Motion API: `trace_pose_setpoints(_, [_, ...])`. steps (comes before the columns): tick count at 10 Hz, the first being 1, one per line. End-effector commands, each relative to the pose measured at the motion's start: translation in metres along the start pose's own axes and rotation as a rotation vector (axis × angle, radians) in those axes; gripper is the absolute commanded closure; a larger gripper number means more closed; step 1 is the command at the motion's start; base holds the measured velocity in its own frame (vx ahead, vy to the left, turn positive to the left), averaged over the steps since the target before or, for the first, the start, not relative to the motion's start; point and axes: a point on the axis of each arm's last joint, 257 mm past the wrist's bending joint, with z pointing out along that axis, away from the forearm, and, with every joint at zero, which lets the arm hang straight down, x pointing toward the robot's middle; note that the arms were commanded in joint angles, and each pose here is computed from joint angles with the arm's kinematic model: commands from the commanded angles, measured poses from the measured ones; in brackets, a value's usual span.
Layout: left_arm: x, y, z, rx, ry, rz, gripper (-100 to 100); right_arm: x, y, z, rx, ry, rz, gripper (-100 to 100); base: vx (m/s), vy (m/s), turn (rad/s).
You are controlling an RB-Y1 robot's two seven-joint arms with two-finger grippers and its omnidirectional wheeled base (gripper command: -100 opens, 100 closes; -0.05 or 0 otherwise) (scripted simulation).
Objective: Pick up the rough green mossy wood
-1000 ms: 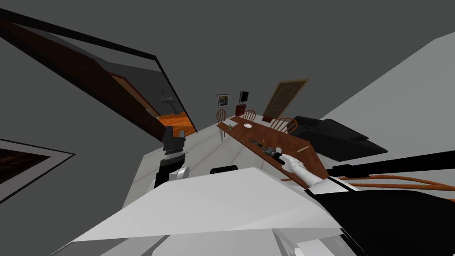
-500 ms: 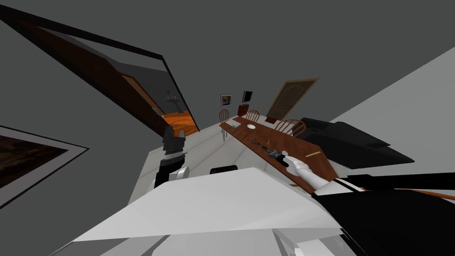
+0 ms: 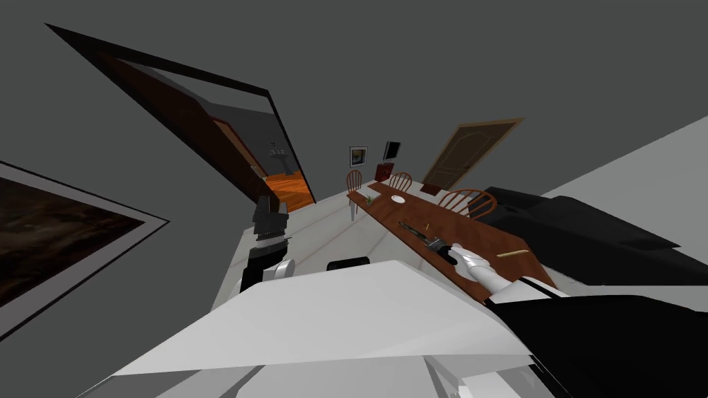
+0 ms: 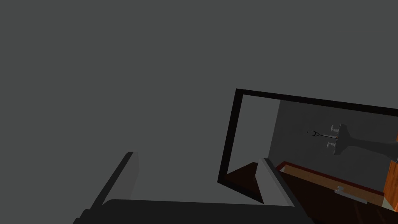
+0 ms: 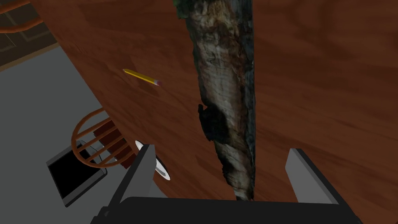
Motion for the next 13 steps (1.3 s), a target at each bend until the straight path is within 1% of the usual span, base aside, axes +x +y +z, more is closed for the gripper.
trace_pose_setpoints(1, [0.0, 0.0, 0.0, 0.0, 0.0, 0.0, 0, -0.001, 0.001, -0.001, 0.003, 0.0, 0.002, -100, 0.0, 0.003, -0.026])
trace_pose_setpoints(2, [0.0, 0.0, 0.0, 0.0, 0.0, 0.0, 0, 0.047, -0.005, -0.01, 0.026, 0.098, -0.043, -100, 0.078, 0.059, 0.349])
trace_pose_setpoints(3, [0.0, 0.0, 0.0, 0.0, 0.0, 0.0, 0, 0.01, 0.012, -0.003, -0.007, 0.025, -0.039, -100, 0.088, 0.064, 0.195])
trace_pose_setpoints(4, [0.0, 0.0, 0.0, 0.0, 0.0, 0.0, 0, 0.013, 0.009, -0.004, -0.001, 0.032, -0.033, -100, 0.038, 0.04, -0.006])
trace_pose_setpoints(5, [0.0, 0.0, 0.0, 0.0, 0.0, 0.0, 0, 0.028, -0.002, -0.006, 0.019, 0.06, -0.045, -100, 0.005, 0.02, -0.024])
trace_pose_setpoints(6, [0.0, 0.0, 0.0, 0.0, 0.0, 0.0, 0, 0.029, -0.002, -0.006, 0.02, 0.061, -0.046, -100, -0.01, 0.002, -0.01])
trace_pose_setpoints(7, [0.0, 0.0, 0.0, 0.0, 0.0, 0.0, 0, 0.041, -0.004, -0.009, 0.024, 0.086, -0.044, -100, -0.01, -0.004, 0.005])
trace_pose_setpoints(8, [0.0, 0.0, 0.0, 0.0, 0.0, 0.0, 0, 0.067, -0.004, -0.014, 0.029, 0.138, -0.059, -100, 0.027, 0.015, 0.128])
trace_pose_setpoints(9, [0.0, 0.0, 0.0, 0.0, 0.0, 0.0, 0, 0.082, 0.0, -0.018, 0.026, 0.168, -0.071, -100, 0.066, 0.038, 0.189])
trace_pose_setpoints(10, [0.0, 0.0, 0.0, 0.0, 0.0, 0.0, 0, 0.098, 0.017, -0.021, 0.006, 0.198, -0.08, -100, 0.078, 0.033, 0.186])
trace_pose_setpoints(11, [0.0, 0.0, 0.0, 0.0, 0.0, 0.0, 0, 0.105, 0.011, -0.023, 0.019, 0.211, -0.064, -100, 0.045, 0.029, 0.053])
trace_pose_setpoints(12, [0.0, 0.0, 0.0, 0.0, 0.0, 0.0, 0, 0.1, 0.013, -0.022, 0.003, 0.194, -0.081, -100, 0.012, 0.013, -0.008])
trace_pose_setpoints(13, [0.0, 0.0, 0.0, 0.0, 0.0, 0.0, 0, 0.101, 0.012, -0.023, 0.008, 0.199, -0.073, 0, 0.0, 0.0, 0.0])
